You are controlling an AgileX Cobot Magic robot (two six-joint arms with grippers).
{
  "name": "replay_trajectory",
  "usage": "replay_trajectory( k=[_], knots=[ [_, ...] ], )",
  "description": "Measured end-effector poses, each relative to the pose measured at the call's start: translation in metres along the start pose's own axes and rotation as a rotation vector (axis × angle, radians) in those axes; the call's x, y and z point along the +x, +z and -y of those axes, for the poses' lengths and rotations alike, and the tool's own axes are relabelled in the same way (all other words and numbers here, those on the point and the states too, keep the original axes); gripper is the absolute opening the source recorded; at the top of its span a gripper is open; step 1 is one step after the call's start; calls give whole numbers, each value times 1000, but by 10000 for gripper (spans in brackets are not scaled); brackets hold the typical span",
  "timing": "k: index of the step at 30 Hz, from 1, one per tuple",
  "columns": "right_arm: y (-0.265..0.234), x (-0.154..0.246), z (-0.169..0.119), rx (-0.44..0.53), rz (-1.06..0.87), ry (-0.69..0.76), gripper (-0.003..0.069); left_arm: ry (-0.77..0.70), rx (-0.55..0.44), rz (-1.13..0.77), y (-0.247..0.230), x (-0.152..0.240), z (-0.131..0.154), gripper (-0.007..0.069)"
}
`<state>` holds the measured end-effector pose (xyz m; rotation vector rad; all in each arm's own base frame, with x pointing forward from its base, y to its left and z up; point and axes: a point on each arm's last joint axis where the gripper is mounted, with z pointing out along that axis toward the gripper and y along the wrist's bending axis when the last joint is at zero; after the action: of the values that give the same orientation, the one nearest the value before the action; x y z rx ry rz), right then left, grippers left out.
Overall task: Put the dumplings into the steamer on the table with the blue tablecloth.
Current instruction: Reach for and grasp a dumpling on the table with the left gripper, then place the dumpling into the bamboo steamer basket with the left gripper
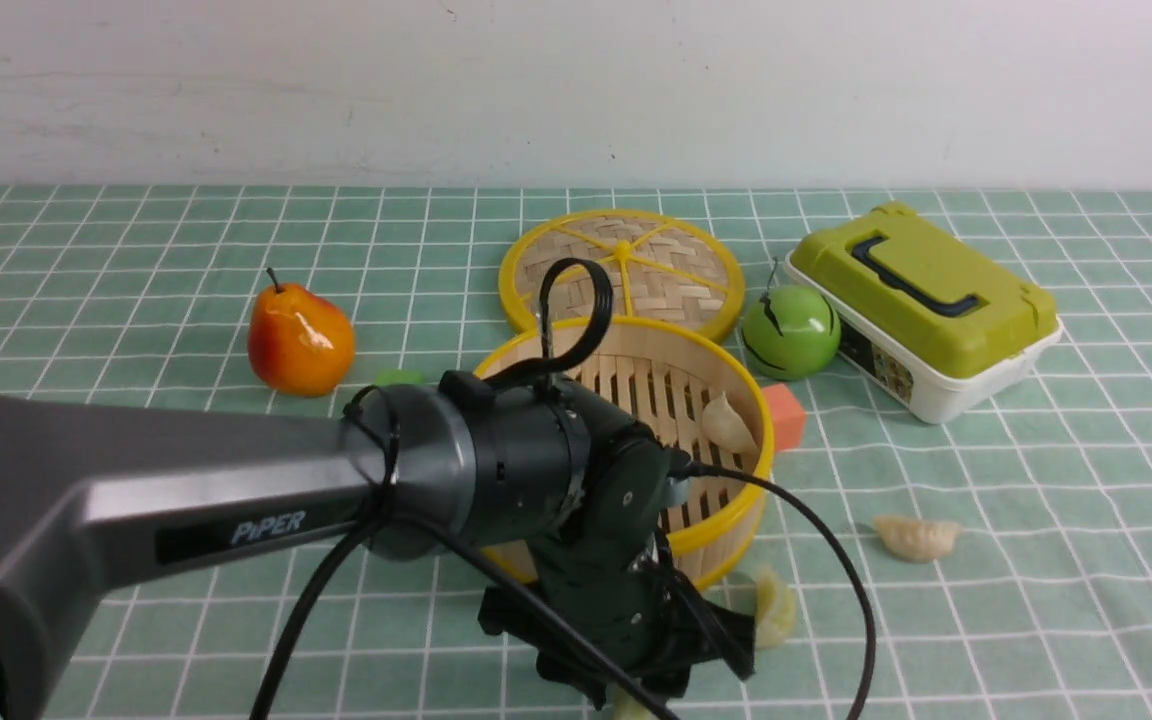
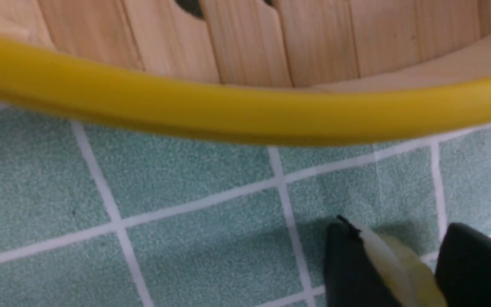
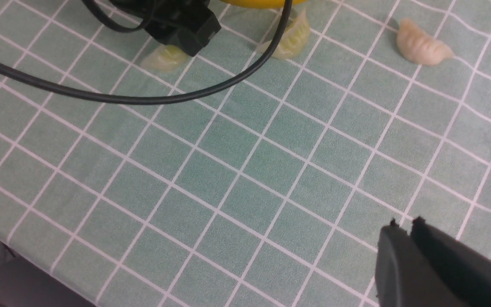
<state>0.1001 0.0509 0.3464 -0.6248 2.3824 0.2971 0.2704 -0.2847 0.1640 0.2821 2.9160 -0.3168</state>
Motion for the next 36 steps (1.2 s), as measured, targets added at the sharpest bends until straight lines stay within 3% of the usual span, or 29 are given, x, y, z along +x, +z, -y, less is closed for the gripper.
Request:
replay_trajectory(
  k=[2, 9, 15, 19, 26, 34, 36],
  knots=[
    [0, 0, 0, -4, 2, 2, 44, 7, -2, -7, 0, 1, 0, 167],
    [0, -2, -5, -59, 16, 30, 51, 82, 5, -22, -29, 4, 0, 167],
    [-1, -4, -12, -135, 42, 70, 55, 142, 80, 164, -125, -20, -7, 167],
    [-1, -8, -12, -137, 78, 79, 57, 111, 87, 248, -151, -51, -26, 167],
    [9, -13, -10, -141, 54, 116, 57, 13, 69, 307, -114, -113, -53, 167],
    [31, -22, -4, -133, -26, 135, 59, 5, 3, 301, -51, -142, -56, 172],
    [38, -23, -2, -129, -50, 139, 61, 3, -17, 299, -41, -145, -58, 212]
  ],
)
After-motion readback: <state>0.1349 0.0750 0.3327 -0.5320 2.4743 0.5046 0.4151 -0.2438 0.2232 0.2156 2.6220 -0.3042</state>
